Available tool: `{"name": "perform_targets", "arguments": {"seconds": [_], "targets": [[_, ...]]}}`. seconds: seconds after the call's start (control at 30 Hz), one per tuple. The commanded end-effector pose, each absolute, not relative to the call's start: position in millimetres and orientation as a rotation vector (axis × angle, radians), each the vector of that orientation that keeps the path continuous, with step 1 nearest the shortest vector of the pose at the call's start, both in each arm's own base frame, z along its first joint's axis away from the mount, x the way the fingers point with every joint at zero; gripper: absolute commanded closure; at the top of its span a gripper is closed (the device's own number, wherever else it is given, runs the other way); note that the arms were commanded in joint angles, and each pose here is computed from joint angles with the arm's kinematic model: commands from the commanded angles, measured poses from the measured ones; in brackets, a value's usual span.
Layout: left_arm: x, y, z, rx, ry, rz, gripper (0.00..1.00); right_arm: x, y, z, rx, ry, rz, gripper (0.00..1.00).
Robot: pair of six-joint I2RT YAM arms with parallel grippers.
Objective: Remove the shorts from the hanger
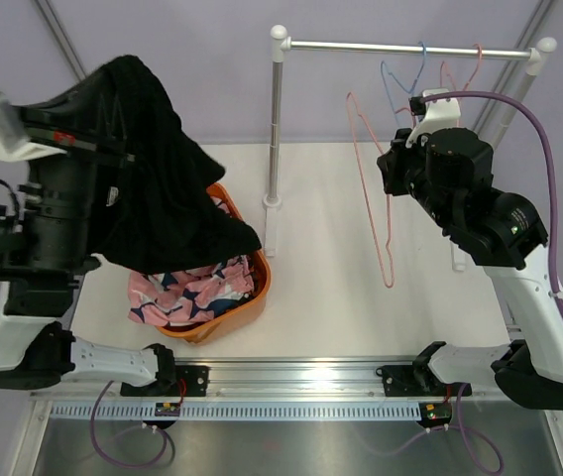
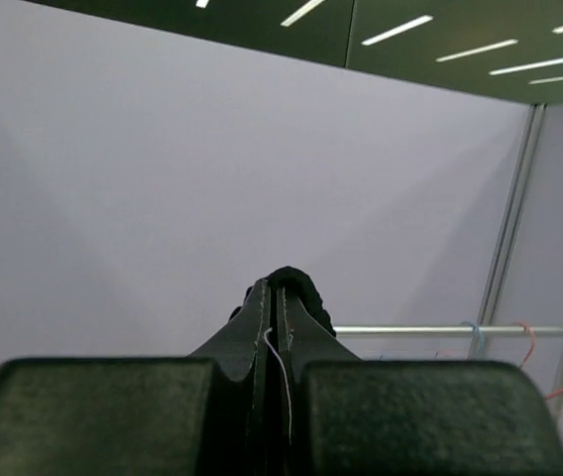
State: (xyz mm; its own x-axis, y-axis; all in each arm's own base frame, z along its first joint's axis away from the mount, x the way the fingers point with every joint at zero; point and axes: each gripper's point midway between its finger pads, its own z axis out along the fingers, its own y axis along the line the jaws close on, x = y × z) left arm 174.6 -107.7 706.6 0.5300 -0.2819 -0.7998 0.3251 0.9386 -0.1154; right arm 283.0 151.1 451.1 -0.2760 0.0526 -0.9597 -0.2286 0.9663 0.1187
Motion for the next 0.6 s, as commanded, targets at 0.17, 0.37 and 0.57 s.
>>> {"name": "perform_targets", "arguments": {"seconds": [0.17, 0.37, 0.57], "targets": [[224.1, -178.3, 575.3, 0.151, 1.188, -0.294, 1.00, 282.2, 150.6, 452.3, -0.158, 1.819, 0.279, 1.00], [253.2, -143.9, 462.9, -0.057, 1.453, -0.290, 1.00, 281.0, 147.9, 445.7, -0.167, 1.833, 0.267, 1.00], [246.9, -92.7, 353.5, -0.383, 1.631, -0.347, 1.00, 286.5, 149.8, 444.8, -0.187, 1.838, 0.267, 1.00]]}}
